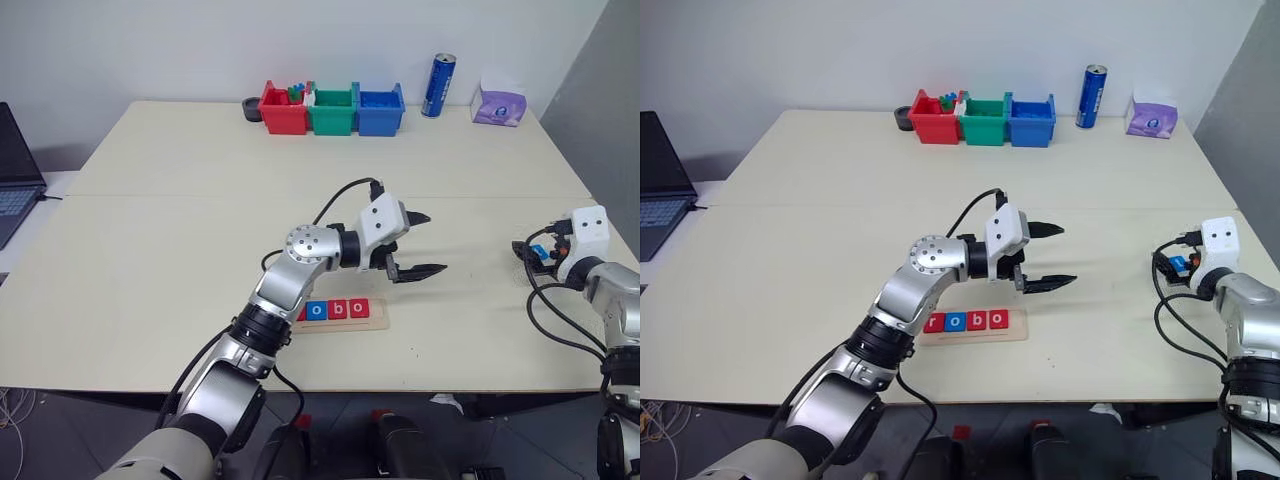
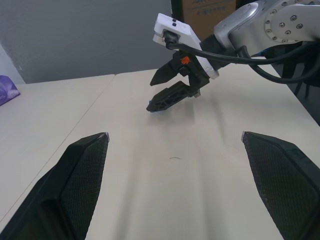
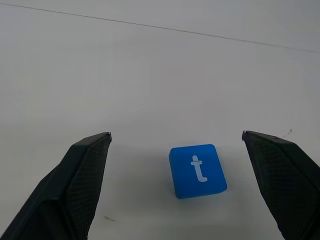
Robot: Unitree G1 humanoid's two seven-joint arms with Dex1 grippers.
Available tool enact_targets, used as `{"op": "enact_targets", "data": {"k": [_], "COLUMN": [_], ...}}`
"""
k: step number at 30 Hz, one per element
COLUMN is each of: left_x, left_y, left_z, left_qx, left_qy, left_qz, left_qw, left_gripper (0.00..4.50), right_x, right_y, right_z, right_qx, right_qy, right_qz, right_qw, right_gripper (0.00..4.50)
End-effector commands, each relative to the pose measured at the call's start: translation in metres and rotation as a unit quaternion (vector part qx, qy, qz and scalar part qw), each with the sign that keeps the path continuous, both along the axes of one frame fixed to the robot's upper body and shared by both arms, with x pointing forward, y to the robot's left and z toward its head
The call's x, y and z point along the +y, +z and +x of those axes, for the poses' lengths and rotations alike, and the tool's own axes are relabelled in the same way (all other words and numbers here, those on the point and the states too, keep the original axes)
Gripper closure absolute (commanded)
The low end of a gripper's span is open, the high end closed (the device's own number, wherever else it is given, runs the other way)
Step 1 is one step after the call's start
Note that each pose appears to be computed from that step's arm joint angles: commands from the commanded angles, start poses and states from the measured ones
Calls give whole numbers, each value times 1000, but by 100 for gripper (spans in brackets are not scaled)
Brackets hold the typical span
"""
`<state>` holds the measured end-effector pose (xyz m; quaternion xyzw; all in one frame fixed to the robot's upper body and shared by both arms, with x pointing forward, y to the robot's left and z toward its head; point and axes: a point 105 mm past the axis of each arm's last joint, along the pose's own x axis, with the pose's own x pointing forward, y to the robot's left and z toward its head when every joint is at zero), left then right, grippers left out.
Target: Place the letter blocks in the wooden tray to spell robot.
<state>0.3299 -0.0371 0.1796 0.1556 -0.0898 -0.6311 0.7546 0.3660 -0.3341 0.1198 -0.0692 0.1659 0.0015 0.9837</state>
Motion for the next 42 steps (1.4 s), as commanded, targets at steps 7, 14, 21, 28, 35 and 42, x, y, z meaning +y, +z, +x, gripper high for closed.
{"op": "enact_targets", "data": {"k": [7,14,21,28,35,42], "left_x": [-2,-3,-2,-2,-1,11], "left_y": [12,13,15,17,18,14], "left_z": [-4,-6,-8,-7,-6,-11], "left_qx": [-25,-25,-27,-28,-28,-24], "left_qy": [-8,-9,-8,-7,-5,-16], "left_qz": [-10,-11,-14,-14,-13,-6], "left_qw": [1000,1000,1000,999,1000,1000], "left_gripper": [0,0,0,0,0,0], "right_x": [-13,-12,-10,-10,-8,42], "right_y": [12,5,-11,-13,-12,-5], "right_z": [7,10,9,9,8,3], "right_qx": [-17,2,25,23,21,40], "right_qy": [-22,-29,-33,-38,-38,14], "right_qz": [7,17,26,38,45,61], "right_qw": [1000,999,999,998,998,997], "right_gripper": [4,4,4,42,279,304]}}
